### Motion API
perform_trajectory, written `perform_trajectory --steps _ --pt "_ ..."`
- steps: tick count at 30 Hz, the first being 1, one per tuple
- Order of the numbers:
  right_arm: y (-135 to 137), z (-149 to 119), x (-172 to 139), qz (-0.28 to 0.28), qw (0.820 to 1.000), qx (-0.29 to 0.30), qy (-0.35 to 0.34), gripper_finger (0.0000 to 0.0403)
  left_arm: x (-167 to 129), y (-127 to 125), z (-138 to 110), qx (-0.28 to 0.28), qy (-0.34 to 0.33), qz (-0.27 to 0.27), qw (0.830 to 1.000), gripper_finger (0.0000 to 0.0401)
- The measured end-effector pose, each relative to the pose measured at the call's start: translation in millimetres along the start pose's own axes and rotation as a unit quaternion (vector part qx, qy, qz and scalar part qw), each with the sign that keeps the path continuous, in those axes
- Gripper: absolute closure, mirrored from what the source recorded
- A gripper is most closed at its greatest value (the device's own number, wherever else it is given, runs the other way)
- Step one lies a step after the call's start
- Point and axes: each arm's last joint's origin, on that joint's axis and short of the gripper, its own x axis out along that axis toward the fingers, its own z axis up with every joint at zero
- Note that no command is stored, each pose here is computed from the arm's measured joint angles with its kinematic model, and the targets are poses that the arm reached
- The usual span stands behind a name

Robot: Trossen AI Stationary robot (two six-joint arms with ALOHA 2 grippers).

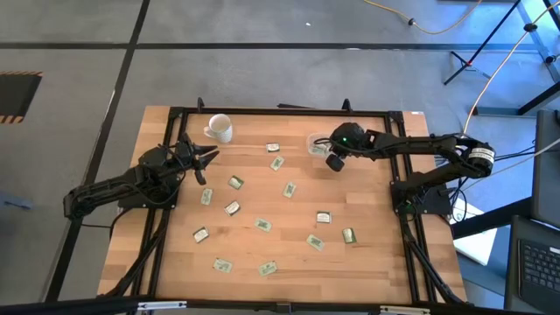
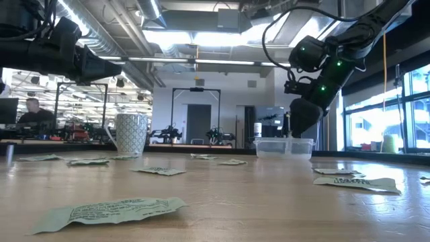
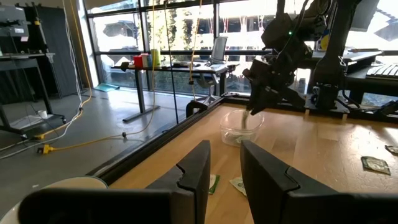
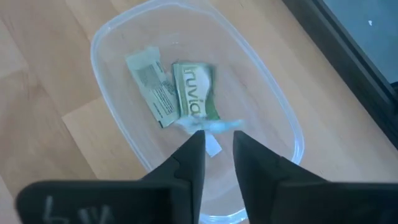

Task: Pick and place items into bin
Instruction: Put the stevia packet into the transparent bin, then put the truvia packet into the transparent bin

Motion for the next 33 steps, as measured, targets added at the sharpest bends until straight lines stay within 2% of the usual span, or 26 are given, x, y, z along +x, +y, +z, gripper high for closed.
perform_trajectory --steps 8,10,13,17,20,22,28,33 --pt "1.3 25.6 -11.2 0.004 1.0 -0.014 -0.026 0.0301 0.0 0.0 0.1 0.0 0.0 0.0 1.0 0.0319" --pt "6.6 30.7 -14.6 0.022 0.999 -0.024 -0.034 0.0301 0.0 0.0 0.0 0.0 0.0 0.0 1.0 0.0319" --pt "23.7 29.8 -19.4 0.116 0.99 -0.072 -0.035 0.0301 0.0 0.0 0.0 0.0 0.0 0.0 1.0 0.0319" --pt "54.8 20.4 -30.3 0.269 0.952 -0.147 -0.019 0.0301 0.0 0.0 -0.1 0.0 0.0 0.0 1.0 0.0319" --pt "78.6 14.2 -40.8 0.325 0.927 -0.186 -0.017 0.0301 0.0 0.0 0.0 0.0 0.0 0.0 1.0 0.0319" --pt "93.7 9.6 -48.0 0.33 0.919 -0.214 -0.019 0.0301 0.0 0.0 0.0 0.0 0.0 0.0 1.0 0.0319" --pt "129.4 -7.3 -68.4 0.29 0.913 -0.286 -0.03 0.0301 0.0 0.0 0.0 0.0 0.0 0.0 1.0 0.0319" --pt "146.3 -17.6 -80.6 0.296 0.915 -0.273 -0.024 0.0301 0.0 0.0 0.0 0.0 0.0 0.0 1.0 0.0319"
